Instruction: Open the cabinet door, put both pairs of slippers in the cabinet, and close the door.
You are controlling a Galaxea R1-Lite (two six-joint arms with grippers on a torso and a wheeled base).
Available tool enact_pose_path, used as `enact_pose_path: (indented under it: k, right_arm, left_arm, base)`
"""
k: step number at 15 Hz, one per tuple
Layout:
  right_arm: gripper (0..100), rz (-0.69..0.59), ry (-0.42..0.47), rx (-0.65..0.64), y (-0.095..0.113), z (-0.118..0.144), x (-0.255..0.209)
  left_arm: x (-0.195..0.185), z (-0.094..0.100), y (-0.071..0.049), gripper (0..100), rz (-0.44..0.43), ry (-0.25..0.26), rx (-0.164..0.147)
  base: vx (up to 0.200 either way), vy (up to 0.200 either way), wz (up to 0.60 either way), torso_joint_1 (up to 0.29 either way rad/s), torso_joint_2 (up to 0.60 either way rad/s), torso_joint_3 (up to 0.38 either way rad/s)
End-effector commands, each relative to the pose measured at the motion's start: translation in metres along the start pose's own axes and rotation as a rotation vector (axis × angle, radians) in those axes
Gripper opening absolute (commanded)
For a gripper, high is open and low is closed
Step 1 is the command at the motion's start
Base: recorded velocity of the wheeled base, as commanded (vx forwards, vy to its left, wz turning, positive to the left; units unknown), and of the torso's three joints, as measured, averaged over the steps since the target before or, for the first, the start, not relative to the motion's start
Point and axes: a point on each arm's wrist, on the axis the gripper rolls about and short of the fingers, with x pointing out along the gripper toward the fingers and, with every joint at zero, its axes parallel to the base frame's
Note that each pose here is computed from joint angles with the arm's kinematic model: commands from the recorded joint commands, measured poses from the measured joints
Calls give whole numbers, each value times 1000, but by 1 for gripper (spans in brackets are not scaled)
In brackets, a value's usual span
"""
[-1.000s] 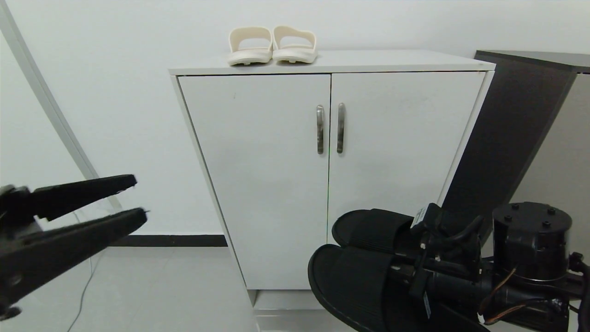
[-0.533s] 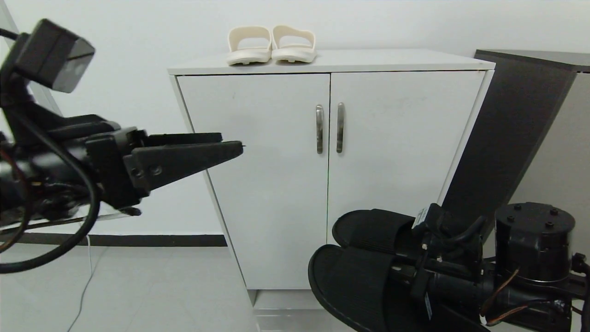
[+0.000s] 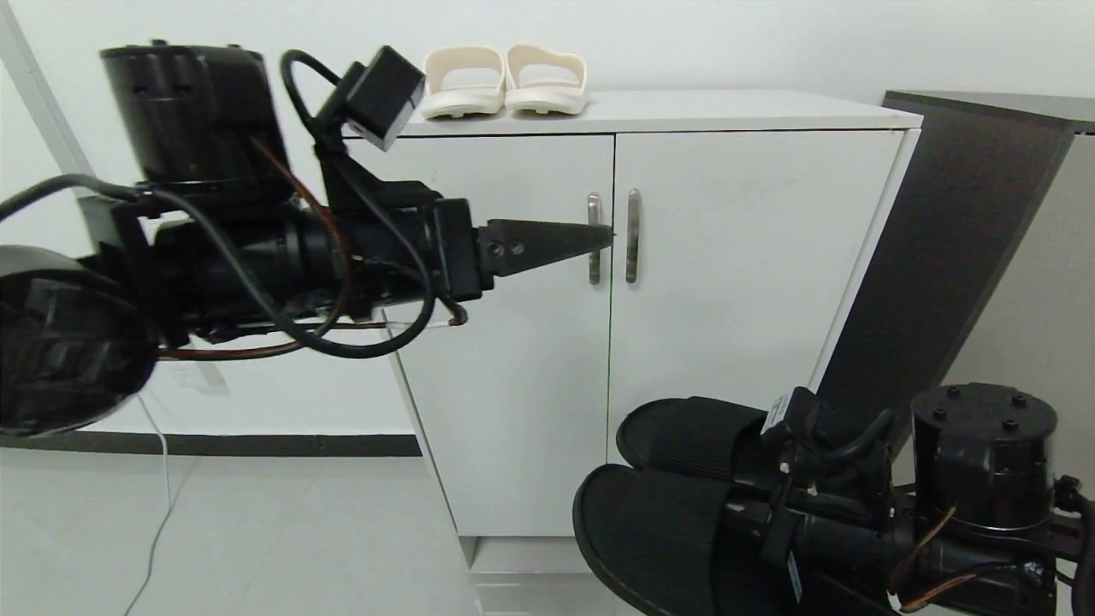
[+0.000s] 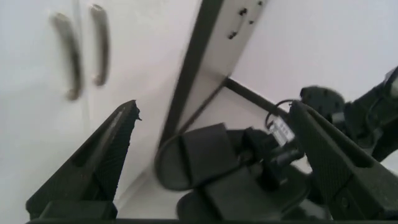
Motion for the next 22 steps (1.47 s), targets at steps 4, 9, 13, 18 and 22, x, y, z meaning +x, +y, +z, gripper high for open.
enact_pose_path:
  k: [4,9,13,18,22]
  right_arm:
    - [0,-1,1,0,0,0,-1]
    - [0,-11,-17,-3,0,0,-1]
    - [0,-11,-16,-3,0,-1,-1]
    - [0,-9,-13,-7,0,-1,-1]
    - [0,-7,-4,-35,1,-4,-1]
  left_arm:
    - [61,-2,32,100,-50,21,-76]
    - [88,-5,53,100,-8,6,-88]
    - [105,-3,58,100,47,-29,-80]
    - [118,-10,68,100,126,-44,-84]
    - [130,-11,68,100,117,-44,-82]
  base:
    - [0,0,0,0,0,0]
    - [0,0,0,0,0,0]
    - [0,0,0,0,0,0]
    - [0,0,0,0,0,0]
    - [0,0,0,0,0,0]
